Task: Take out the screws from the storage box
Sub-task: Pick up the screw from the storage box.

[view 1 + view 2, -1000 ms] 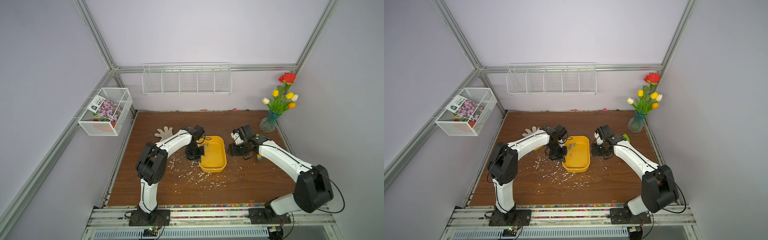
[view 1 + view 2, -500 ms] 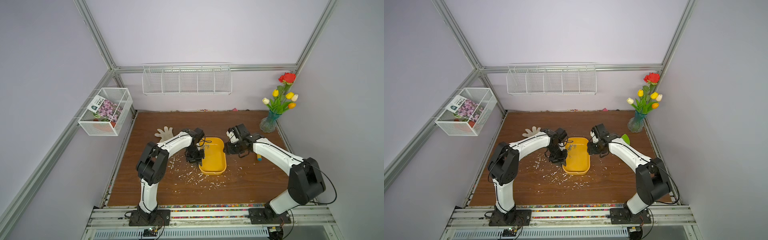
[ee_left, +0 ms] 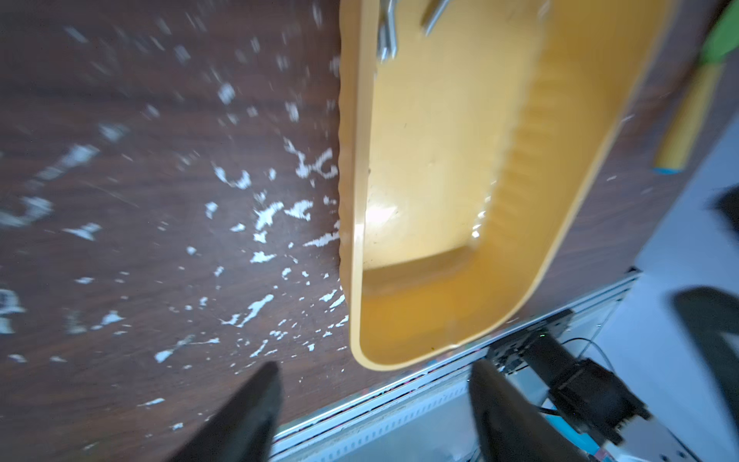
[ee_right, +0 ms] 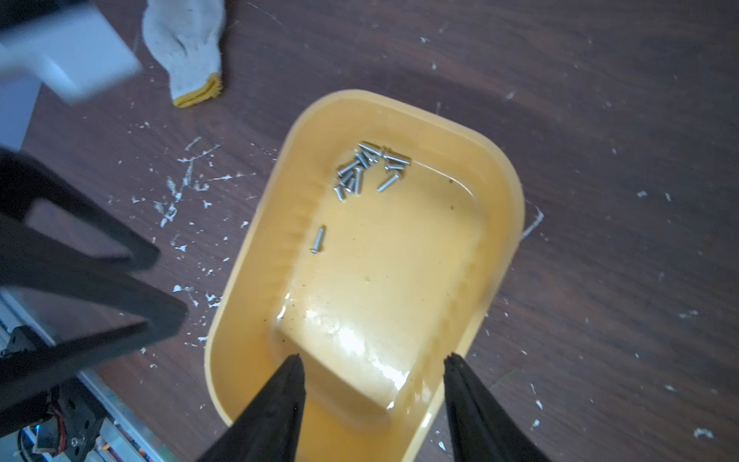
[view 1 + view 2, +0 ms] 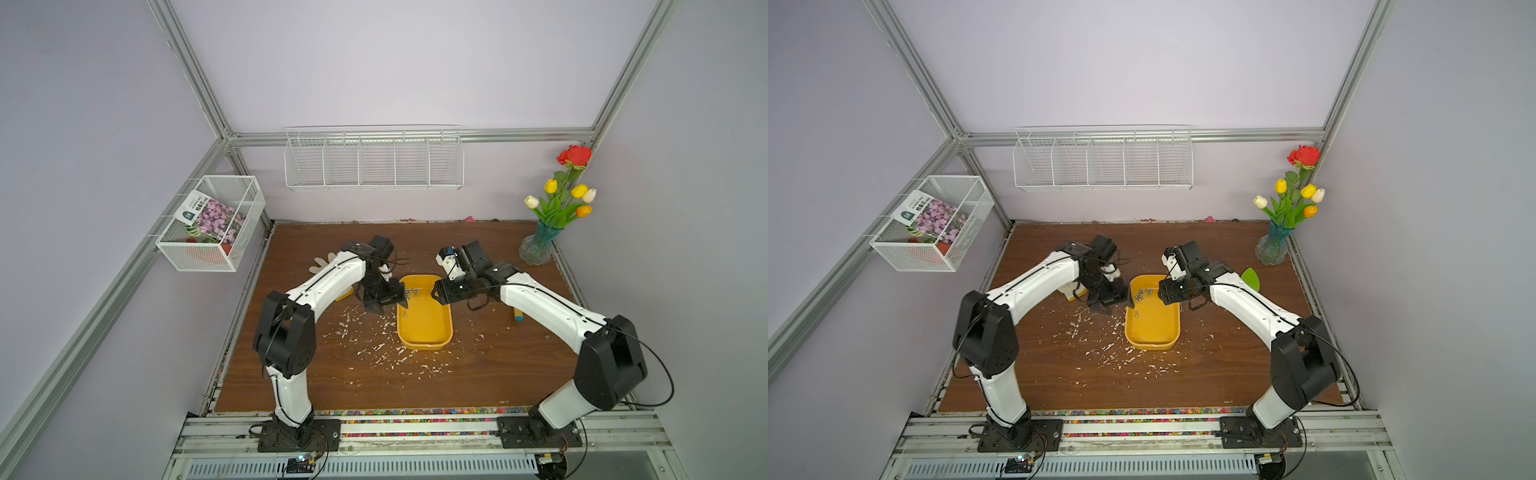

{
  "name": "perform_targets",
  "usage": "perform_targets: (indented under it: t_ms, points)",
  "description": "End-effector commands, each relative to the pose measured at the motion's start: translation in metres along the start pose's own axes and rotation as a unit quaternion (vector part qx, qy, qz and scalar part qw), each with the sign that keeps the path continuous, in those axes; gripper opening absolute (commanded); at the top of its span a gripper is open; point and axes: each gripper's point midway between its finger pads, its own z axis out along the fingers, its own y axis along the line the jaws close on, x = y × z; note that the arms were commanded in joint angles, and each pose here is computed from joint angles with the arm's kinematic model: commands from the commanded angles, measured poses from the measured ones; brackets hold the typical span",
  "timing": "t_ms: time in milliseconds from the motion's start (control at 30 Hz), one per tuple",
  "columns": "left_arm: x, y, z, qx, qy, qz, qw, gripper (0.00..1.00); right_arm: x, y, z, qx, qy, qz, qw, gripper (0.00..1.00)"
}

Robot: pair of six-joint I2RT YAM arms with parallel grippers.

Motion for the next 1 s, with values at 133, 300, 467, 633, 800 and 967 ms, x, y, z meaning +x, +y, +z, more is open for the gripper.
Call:
perform_targets:
  t_ms: [133, 300, 467, 633, 800, 967]
  points:
    - [-0.076, 0.005, -0.064, 0.139, -0.177, -0.007, 0.974, 1.00, 0.011, 0.005, 0.045, 0.000, 0.062, -0.002, 0.998, 0.56]
    - [-0.090, 0.006, -0.043, 0.172, -0.180, -0.023, 0.968, 1.00, 0.015, 0.019, 0.065, -0.003, 0.100, -0.023, 0.995, 0.52]
    - [-0.085, 0.018, -0.022, 0.166, -0.169, -0.033, 0.971, 1.00, 0.021, 0.031, 0.081, -0.006, 0.124, -0.021, 0.992, 0.49]
    - [-0.077, 0.023, -0.013, 0.190, -0.176, -0.046, 0.965, 1.00, 0.028, 0.044, 0.092, -0.007, 0.138, -0.021, 0.990, 0.46]
    - [-0.071, 0.028, 0.000, 0.196, -0.156, -0.060, 0.966, 1.00, 0.039, 0.046, 0.104, 0.015, 0.167, -0.020, 0.986, 0.45]
    - [-0.070, 0.032, 0.002, 0.185, -0.156, -0.061, 0.968, 1.00, 0.042, 0.040, 0.108, 0.031, 0.172, -0.016, 0.984, 0.44]
